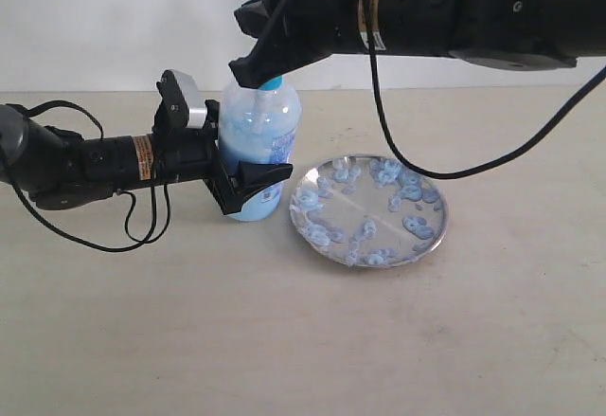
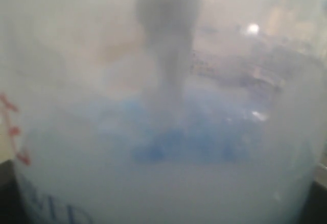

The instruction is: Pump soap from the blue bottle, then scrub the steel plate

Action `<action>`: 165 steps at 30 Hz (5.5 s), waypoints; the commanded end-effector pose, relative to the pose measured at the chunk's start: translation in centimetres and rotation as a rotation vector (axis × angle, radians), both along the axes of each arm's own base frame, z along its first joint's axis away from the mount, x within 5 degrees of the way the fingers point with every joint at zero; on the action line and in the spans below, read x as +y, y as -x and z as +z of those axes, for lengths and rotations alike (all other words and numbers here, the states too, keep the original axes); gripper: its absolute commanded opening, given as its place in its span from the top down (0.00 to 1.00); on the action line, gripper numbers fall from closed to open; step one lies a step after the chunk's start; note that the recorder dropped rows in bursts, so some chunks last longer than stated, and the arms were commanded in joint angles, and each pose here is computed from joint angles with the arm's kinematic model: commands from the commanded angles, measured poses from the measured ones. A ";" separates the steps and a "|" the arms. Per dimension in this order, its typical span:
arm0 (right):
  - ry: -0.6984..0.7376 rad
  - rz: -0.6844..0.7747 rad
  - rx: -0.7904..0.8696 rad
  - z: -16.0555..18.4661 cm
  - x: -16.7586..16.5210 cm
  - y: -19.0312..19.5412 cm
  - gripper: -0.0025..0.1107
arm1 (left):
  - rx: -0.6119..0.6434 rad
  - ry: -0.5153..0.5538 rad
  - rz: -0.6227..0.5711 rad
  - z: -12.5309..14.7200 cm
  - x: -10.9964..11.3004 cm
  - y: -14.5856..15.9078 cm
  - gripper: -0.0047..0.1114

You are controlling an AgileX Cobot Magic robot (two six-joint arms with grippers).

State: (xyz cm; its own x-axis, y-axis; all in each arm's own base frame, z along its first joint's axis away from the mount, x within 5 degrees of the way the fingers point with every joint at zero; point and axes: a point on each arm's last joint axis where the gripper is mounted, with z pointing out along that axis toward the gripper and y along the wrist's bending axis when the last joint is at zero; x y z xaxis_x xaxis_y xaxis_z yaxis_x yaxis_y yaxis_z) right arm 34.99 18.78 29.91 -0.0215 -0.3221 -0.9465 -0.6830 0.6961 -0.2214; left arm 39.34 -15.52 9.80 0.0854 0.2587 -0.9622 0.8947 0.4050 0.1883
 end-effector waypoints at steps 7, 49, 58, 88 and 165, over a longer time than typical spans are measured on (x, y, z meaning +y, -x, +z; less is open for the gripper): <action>0.105 -0.180 0.047 -0.5 -1.5 -0.8 0.98 | -0.021 0.000 -0.002 0.6 -0.2 -0.1 0.92; 0.228 -0.167 -0.083 2.2 -0.1 -0.2 0.98 | 0.035 0.124 0.069 1.3 -0.1 -0.6 0.92; 0.054 -0.240 -0.223 10.6 -4.3 7.0 0.98 | 0.089 0.263 0.169 -0.4 1.2 -0.1 0.92; 0.135 -0.502 0.023 2.6 -11.7 16.1 0.98 | -0.017 0.232 0.185 3.1 3.6 0.7 0.03; 0.437 -0.460 0.981 -7.8 -7.0 1.1 0.98 | 0.248 0.671 1.206 10.3 16.0 32.9 0.92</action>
